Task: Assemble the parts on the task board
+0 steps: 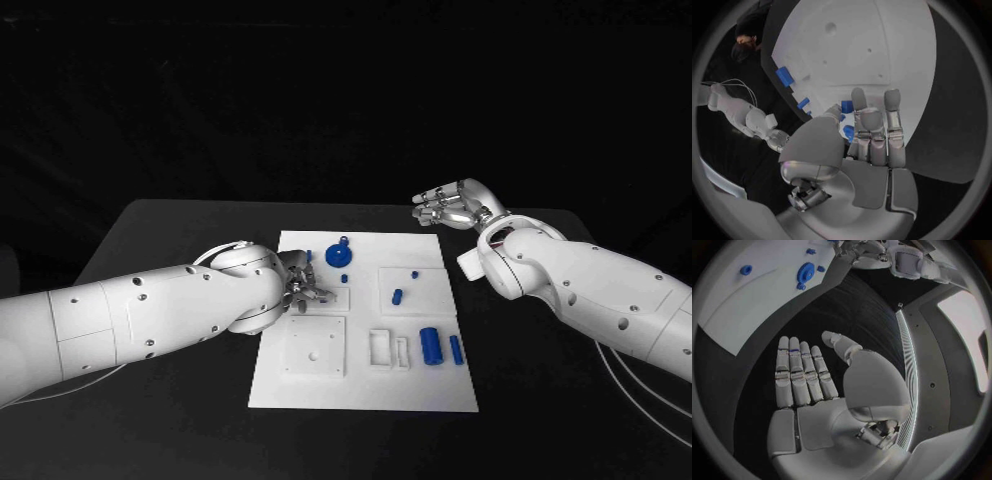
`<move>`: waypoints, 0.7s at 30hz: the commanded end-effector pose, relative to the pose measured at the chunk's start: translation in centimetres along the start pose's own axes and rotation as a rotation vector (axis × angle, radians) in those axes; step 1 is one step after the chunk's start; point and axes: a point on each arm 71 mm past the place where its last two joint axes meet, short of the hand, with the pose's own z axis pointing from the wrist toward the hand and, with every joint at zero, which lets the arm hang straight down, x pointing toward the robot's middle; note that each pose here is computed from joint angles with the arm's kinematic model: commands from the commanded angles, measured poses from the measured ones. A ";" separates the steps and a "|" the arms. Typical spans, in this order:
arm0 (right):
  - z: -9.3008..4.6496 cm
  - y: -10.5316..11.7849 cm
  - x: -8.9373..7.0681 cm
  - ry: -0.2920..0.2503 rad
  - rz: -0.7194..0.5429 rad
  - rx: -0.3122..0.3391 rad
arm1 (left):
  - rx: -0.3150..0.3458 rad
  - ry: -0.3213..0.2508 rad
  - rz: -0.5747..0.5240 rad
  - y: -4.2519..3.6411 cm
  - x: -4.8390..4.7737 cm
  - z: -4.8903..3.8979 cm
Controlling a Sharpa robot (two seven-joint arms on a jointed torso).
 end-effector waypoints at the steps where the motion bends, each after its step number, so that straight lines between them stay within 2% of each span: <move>1: 0.0 0.0 0.1 0.004 0.001 -0.005 | -0.001 0.031 0.021 0.00 0.71 0.11; 14: -0.1 -0.1 0.2 0.009 0.001 -0.002 | 0.007 0.083 0.024 -0.27 1.29 -0.06; 21: -0.1 -0.2 0.2 0.009 0.001 0.001 | 0.006 0.091 0.021 -0.23 1.34 -0.05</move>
